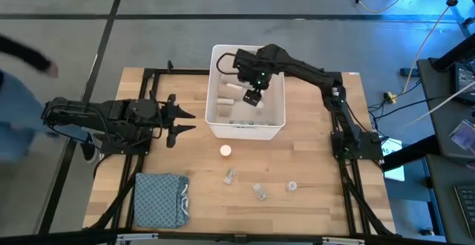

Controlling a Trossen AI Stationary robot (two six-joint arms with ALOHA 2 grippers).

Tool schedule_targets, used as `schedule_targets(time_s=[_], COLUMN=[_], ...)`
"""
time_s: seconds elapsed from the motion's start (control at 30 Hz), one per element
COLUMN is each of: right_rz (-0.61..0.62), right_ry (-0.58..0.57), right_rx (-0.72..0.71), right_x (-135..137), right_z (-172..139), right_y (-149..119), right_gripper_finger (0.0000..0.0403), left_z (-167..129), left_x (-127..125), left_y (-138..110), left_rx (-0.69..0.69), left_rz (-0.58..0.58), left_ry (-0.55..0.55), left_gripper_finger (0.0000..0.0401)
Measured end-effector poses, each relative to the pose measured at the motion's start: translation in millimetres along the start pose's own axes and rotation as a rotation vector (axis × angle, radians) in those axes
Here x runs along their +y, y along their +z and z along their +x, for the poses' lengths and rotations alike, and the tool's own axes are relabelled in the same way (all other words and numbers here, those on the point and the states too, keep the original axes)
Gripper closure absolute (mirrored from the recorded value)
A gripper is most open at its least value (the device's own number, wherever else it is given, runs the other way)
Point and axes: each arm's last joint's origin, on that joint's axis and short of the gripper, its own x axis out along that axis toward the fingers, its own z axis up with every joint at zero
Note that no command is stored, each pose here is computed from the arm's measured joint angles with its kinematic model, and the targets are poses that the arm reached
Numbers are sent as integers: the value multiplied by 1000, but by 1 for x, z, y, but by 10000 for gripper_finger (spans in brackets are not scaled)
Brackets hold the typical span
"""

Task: Pick & place medical supplies in basket/bin
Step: Put the right transparent pill bottle into the white bin

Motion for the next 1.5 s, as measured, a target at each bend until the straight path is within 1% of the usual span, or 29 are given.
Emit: schedule_targets(time_s=[0.1, 0.2, 0.27, 0.37, 0.43, 0.47, 0.6, 0.67, 0.73, 0.83, 0.93, 1.07, 1.13, 1.2, 1.3, 1.5], right_rz=[1, -2, 9, 1, -30, -66, -172, -188, -151, -18, 137, 339, 421, 476, 524, 542], right_ry=[21, 38, 38, 77, 107, 120, 155, 160, 156, 133, 78, -35, -98, -143, -161, -118], right_rx=[-82, -94, -129, -167, -183, -188, -182, -181, -184, -154, -103, 11, 74, 115, 167, 167], right_x=[18, 40, 56, 85, 108, 120, 172, 196, 217, 244, 265, 277, 277, 274, 269, 256], right_z=[-22, -46, -58, -77, -88, -92, -97, -99, -99, -90, -73, -38, -19, -8, 4, 22], right_y=[-8, -28, -38, -57, -72, -79, -111, -129, -146, -173, -204, -241, -254, -263, -269, -266], right_gripper_finger=[137, 137, 137, 137, 137, 137, 137, 137, 137, 137, 139, 146, 149, 150, 150, 151], left_z=[0, 0, 0, 0, 0, 0, 0, 0, 0, 0, 0, 0, 0, 0, 0, 0], left_x=[0, 0, 0, 0, 0, 0, 0, 0, 0, 0, 0, 0, 0, 0, -1, -1], left_y=[-2, -3, -3, -3, -3, -3, -3, -3, -3, -3, -3, -1, 1, 3, 4, 5], left_rx=[21, 34, 33, 34, 34, 33, 34, 33, 33, 33, 28, 5, -12, -27, -45, -44], left_rz=[4, 7, 6, 7, 7, 6, 7, 7, 6, 6, 6, 2, 11, 18, 16, -6], left_ry=[2, 3, 3, 3, 3, 3, 3, 3, 3, 3, 3, 0, -3, -9, -11, -32], left_gripper_finger=[235, 235, 235, 235, 235, 235, 235, 235, 235, 235, 235, 235, 235, 235, 235, 235])
